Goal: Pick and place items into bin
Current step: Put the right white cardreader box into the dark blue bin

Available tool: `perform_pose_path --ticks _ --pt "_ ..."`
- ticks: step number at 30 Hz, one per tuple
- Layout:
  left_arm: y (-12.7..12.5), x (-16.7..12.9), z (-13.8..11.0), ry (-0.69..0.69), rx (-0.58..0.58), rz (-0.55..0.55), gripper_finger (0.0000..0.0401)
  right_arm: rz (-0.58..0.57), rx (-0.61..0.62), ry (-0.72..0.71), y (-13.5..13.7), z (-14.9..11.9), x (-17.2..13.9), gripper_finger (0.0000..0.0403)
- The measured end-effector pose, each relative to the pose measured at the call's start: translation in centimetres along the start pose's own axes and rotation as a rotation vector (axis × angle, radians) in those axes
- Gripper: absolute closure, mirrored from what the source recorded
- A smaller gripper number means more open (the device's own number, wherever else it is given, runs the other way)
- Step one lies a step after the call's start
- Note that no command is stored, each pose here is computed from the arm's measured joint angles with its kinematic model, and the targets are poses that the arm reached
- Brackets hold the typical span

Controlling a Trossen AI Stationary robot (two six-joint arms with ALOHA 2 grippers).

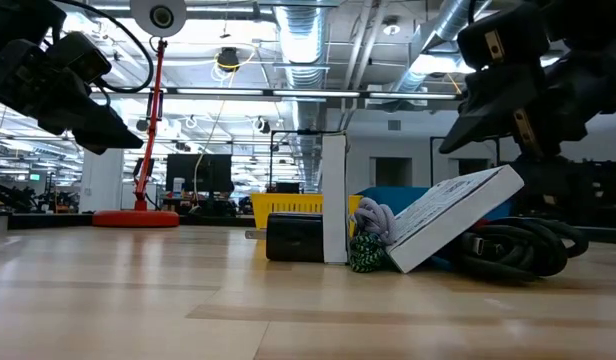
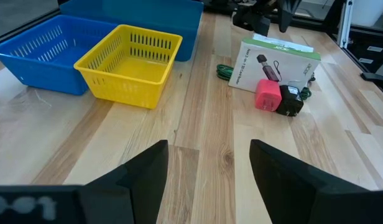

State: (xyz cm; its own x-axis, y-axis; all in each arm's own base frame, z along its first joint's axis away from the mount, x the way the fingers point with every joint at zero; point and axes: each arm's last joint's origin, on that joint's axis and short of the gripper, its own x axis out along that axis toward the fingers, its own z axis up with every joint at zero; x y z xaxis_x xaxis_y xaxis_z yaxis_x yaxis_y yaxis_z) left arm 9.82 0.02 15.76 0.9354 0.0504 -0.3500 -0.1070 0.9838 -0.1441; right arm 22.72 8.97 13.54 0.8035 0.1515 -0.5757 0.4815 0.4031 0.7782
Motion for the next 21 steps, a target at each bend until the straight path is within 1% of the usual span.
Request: perform_pose_path --ticks 10,21 --pt "0.00 0.00 0.01 0.000 0.000 0.000 0.0186 -0.025 0.011 -0.005 -0.29 0.26 0.04 0.0163" --pt "0.00 0.00 0.00 0.000 0.000 0.000 0.0186 -0.024 0.011 -0.004 -0.28 0.26 0.04 0.0163"
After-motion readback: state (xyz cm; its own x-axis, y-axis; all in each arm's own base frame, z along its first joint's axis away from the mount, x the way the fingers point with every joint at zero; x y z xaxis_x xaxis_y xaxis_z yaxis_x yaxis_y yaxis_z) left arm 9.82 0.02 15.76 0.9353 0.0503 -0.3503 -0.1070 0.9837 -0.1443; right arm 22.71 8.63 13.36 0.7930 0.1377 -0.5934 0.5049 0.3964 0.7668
